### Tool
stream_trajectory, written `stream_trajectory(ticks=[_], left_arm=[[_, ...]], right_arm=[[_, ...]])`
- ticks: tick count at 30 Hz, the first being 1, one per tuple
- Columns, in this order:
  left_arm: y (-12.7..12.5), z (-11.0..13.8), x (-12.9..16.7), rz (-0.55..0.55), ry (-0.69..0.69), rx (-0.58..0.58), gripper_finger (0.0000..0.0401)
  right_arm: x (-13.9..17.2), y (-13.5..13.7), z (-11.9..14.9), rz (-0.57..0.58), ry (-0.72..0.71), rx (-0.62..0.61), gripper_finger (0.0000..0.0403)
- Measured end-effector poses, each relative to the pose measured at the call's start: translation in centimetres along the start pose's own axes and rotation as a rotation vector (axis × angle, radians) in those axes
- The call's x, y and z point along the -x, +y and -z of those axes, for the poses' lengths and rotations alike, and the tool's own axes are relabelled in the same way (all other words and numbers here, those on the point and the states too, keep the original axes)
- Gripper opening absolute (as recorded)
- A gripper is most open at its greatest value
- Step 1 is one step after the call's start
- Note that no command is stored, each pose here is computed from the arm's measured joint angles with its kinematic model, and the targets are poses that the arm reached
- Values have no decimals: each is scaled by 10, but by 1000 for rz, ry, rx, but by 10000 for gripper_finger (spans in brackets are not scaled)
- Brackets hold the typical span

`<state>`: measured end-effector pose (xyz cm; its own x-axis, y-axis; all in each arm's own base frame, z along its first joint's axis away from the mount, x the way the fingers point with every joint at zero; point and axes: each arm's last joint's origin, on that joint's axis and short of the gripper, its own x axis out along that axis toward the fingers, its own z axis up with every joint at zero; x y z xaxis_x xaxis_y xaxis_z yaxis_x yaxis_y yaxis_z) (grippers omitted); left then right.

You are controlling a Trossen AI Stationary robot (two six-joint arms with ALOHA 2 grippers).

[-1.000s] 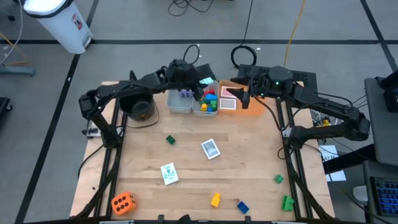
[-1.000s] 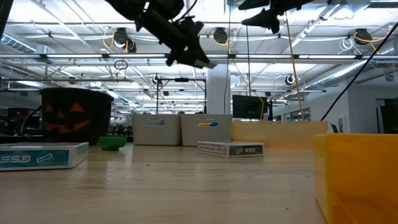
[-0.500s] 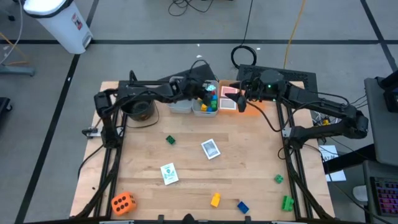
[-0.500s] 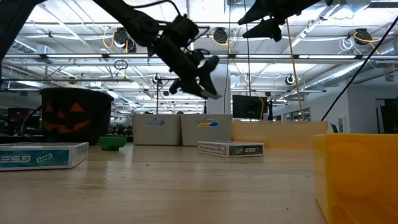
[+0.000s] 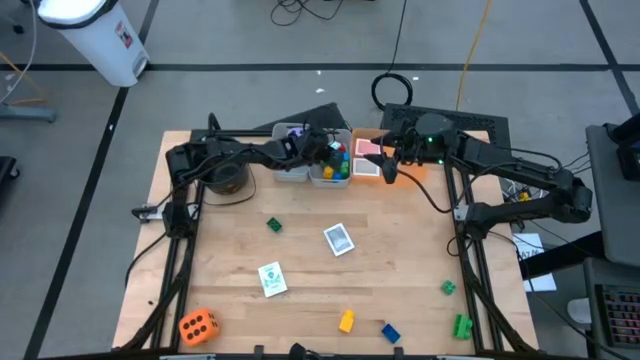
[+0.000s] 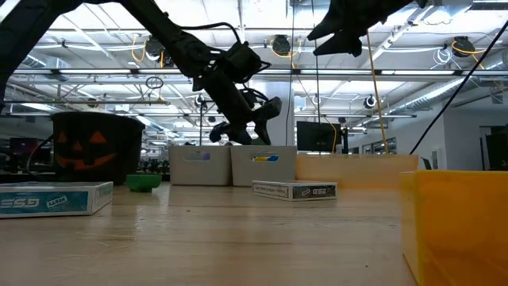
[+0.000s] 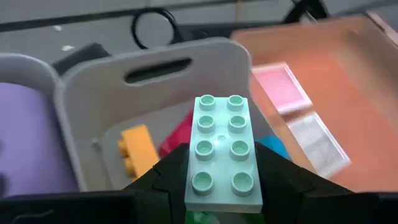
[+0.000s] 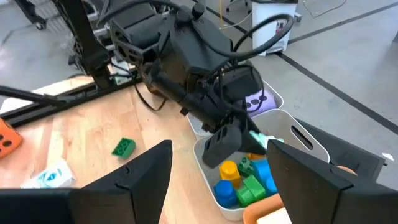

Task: Pick & Place Toys
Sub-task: Put the light blue gamepiece into the right gray bin, then put the black playing card into the orange bin

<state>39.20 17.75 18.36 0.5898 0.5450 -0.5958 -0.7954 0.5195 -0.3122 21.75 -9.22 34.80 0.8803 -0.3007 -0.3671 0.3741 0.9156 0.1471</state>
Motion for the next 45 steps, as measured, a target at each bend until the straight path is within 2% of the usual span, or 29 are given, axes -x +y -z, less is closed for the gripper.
stream_trajectory(ticks=[4,10,17,20,29,37,45], left_arm=[[4,-4,0,-32,-29,28,145],[10,-5,-2,-22,7,44,145],[6,-6,-2,36,18,49,148],[7,-6,-2,35,20,49,166],[7,-6,-2,31,13,116,256],[0,-24,21,194,50,94,281],[-10,-61,77,390,-10,93,282]], right_arm=[[0,0,2,0,25,46,254],[0,0,4,0,37,99,254],[0,0,4,-2,38,150,254],[0,-1,5,-1,51,166,254],[0,-1,9,0,92,174,254],[2,-1,10,-3,100,216,254],[2,-1,11,-3,112,235,254]])
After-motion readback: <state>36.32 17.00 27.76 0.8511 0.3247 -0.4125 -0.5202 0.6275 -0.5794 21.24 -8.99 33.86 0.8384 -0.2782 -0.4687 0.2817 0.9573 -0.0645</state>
